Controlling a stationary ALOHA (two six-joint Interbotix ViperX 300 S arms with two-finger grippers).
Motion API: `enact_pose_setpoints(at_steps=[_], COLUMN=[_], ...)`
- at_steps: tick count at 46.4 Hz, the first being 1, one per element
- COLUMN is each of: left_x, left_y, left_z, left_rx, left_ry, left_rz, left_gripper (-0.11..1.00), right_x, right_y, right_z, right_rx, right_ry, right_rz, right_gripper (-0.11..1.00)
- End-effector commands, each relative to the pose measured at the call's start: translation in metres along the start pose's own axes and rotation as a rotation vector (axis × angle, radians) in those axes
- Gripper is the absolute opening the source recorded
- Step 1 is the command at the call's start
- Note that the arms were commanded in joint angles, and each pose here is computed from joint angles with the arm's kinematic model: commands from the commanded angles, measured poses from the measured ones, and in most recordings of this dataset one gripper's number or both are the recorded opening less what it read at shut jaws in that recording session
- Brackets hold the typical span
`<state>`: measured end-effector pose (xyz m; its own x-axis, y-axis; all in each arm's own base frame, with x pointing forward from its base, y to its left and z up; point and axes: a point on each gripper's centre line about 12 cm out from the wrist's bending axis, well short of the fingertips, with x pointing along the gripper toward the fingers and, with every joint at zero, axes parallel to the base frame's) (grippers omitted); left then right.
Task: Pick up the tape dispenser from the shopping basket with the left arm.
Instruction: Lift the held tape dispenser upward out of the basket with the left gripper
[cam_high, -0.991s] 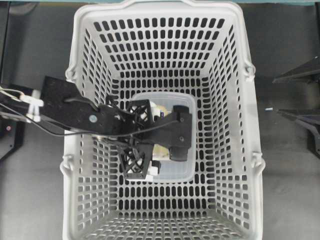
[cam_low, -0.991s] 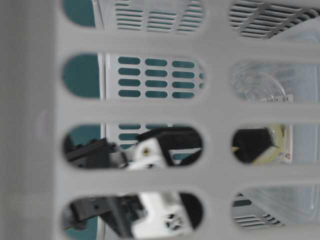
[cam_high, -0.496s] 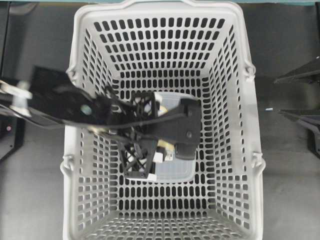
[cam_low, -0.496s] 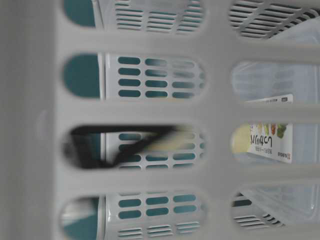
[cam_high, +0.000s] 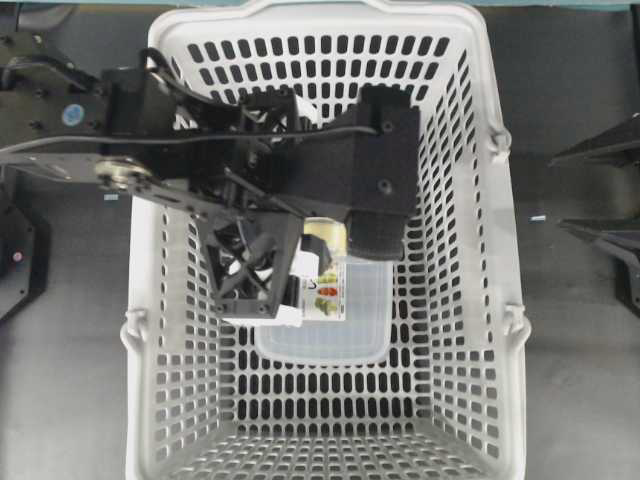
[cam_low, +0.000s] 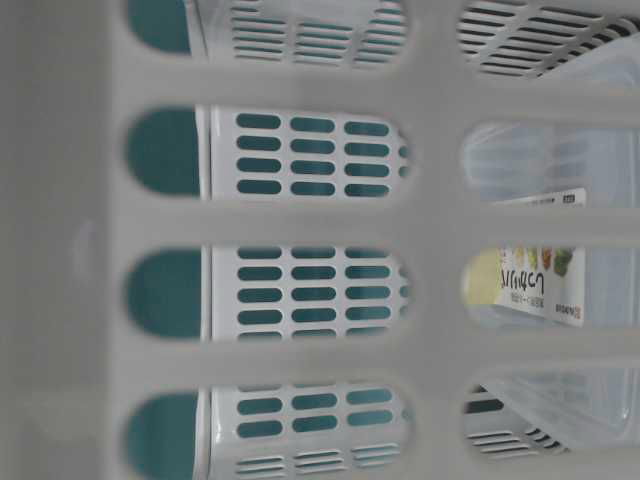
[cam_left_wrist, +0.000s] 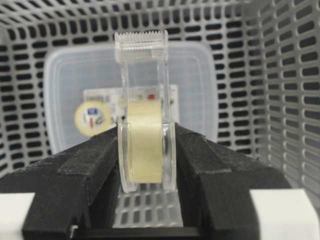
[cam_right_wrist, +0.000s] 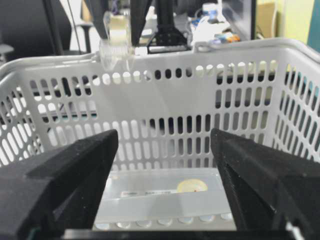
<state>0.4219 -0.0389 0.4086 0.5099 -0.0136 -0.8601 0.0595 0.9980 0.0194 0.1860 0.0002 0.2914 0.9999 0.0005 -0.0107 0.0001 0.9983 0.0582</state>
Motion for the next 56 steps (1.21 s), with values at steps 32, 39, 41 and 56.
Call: enact_pose_setpoints(at_steps=[32,39,41,56], left_x=[0.019,0.03,0.031,0.03], left_y=[0.0,-0.002,-0.002,-0.003], left_z=[-0.01,-0.019,-0.021,-0.03], left_rx=[-0.002,-0.008,-0.008,-0.003], left_ry=[-0.022,-0.068,-0.086,-0.127], left_rz=[0.001,-0.003,-0.005,-0.01], left_gripper=[0.28,0.28,0.28,0.28], right_x=[0.001,0.0,0.0,-0.003], right_y=[0.002,0.003,0.003,0.003], right_z=[0.007,0.007,0.007,0.008], right_rx=[0.005,0.005,0.005,0.005], right_ry=[-0.018,-0.021,-0.022,-0.033], right_rz=[0.008,0.013,0.013,0.014], right_gripper=[0.72,0.72,0.72,0.72])
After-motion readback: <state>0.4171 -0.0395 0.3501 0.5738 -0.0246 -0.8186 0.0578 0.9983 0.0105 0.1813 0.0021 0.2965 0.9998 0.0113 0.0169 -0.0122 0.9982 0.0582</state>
